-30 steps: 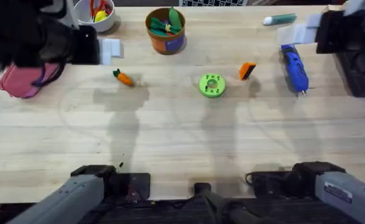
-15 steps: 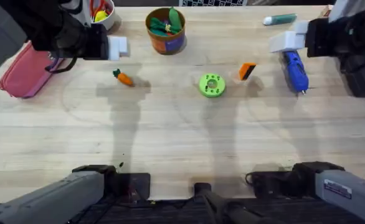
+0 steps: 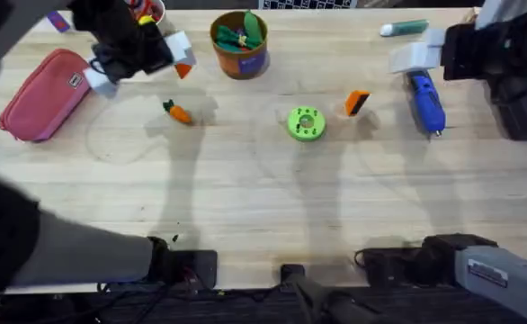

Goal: Pick up the gripper from the table and insert it into the empty holder that is missing its gripper. Then pick up a screw, insert it into the mounting hole, and use the screwdriver to tighten it. Finally, clean up the table by picking up the vegetable and placing it into the bucket.

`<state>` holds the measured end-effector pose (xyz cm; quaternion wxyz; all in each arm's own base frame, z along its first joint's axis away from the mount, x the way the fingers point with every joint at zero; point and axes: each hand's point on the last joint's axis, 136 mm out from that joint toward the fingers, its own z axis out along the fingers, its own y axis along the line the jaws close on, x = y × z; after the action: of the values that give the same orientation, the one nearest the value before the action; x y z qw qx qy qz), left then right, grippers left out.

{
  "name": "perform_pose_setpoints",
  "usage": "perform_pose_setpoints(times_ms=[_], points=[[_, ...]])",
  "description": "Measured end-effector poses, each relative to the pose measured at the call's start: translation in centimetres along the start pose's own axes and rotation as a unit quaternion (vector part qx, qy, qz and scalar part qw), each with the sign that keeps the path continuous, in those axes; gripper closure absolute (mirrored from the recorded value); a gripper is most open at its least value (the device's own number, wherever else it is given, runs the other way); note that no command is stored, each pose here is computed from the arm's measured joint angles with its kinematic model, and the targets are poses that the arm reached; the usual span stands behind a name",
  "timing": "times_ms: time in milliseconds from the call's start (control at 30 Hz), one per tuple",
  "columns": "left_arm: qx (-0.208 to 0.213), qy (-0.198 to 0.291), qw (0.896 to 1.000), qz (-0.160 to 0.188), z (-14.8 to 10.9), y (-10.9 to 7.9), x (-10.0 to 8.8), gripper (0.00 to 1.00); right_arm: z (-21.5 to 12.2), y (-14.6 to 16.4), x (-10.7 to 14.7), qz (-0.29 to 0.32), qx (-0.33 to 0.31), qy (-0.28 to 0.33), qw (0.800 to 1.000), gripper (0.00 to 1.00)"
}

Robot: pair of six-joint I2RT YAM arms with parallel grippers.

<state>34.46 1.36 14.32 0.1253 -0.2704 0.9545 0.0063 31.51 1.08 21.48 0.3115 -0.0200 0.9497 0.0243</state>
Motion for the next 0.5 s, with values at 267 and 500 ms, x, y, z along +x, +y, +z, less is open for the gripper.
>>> perform_pose_setpoints(times_ms=[267,500], points=[[-0.020,0.102,0.989,-0.108,6.0,-0.3,1.8,0.005,0.0,0.0,0.0,0.000,0.000,0.000,1.000,0.008],[-0.028,0.123,0.982,-0.143,8.1,-0.5,2.1,0.045,0.0,0.0,0.0,0.000,0.000,0.000,1.000,0.008]])
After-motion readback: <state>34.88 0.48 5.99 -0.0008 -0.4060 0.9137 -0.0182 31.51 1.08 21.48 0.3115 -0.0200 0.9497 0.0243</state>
